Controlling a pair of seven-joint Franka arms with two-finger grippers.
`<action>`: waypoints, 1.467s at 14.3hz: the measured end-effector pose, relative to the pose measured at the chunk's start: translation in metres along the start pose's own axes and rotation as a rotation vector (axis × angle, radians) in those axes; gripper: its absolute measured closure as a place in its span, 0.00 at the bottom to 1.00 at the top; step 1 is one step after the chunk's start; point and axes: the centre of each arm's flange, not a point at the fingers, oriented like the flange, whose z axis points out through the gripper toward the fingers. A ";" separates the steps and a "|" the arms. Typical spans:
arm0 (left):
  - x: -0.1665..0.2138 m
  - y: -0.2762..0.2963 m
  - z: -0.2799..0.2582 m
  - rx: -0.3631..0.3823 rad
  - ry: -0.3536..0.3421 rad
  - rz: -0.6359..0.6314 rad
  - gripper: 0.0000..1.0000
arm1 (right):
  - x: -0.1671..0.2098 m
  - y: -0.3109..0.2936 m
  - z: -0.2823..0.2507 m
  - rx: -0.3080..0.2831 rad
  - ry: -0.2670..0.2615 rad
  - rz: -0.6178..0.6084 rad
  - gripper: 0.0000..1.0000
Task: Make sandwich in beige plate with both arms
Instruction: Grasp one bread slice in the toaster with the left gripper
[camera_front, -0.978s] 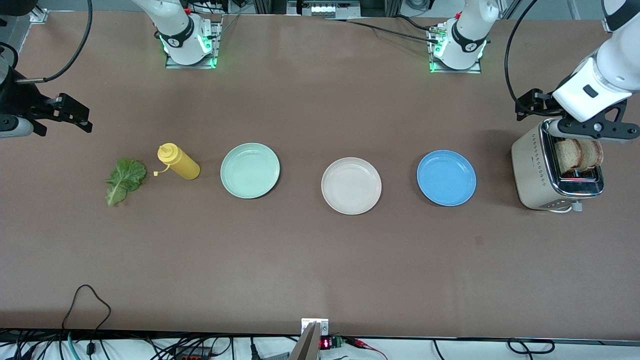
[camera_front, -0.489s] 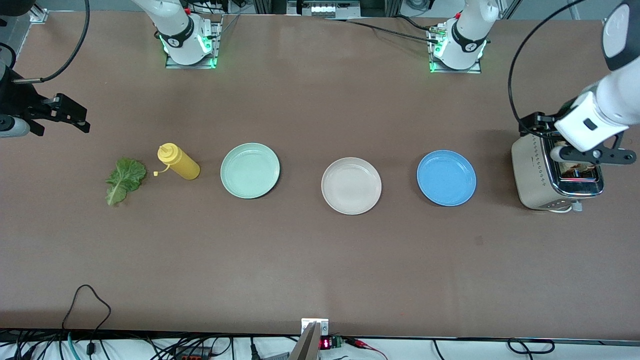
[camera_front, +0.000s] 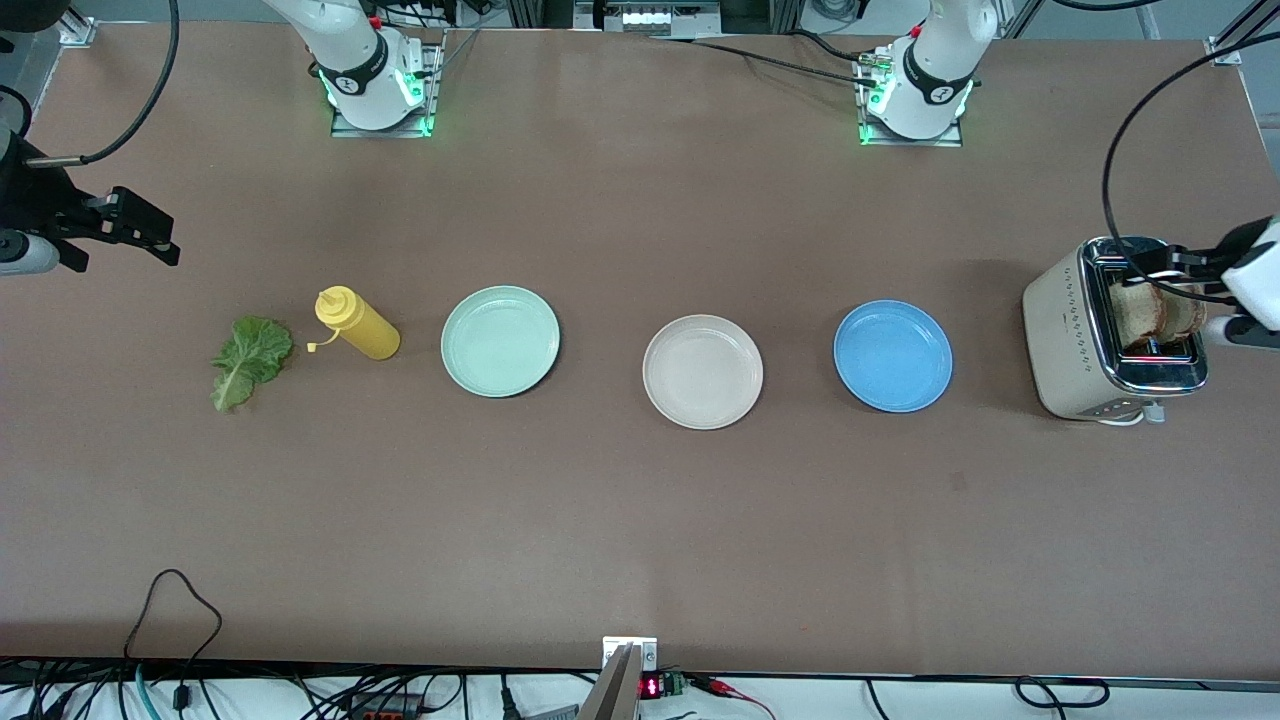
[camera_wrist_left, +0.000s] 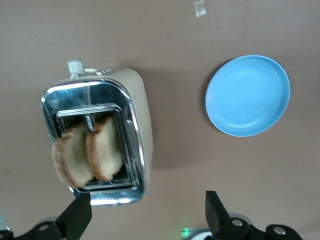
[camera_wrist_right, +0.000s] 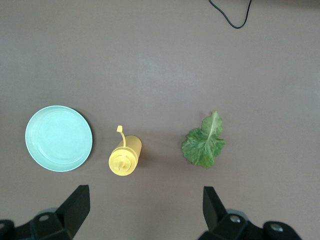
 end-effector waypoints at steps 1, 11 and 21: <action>0.001 -0.009 0.008 0.001 0.015 0.004 0.00 | 0.000 0.000 0.000 0.000 0.000 0.000 0.00; -0.016 -0.046 0.099 0.010 0.095 0.005 0.02 | 0.000 0.000 0.000 0.000 0.001 0.000 0.00; -0.029 -0.060 0.138 0.007 0.106 0.011 0.19 | 0.000 0.000 0.000 0.000 0.001 0.000 0.00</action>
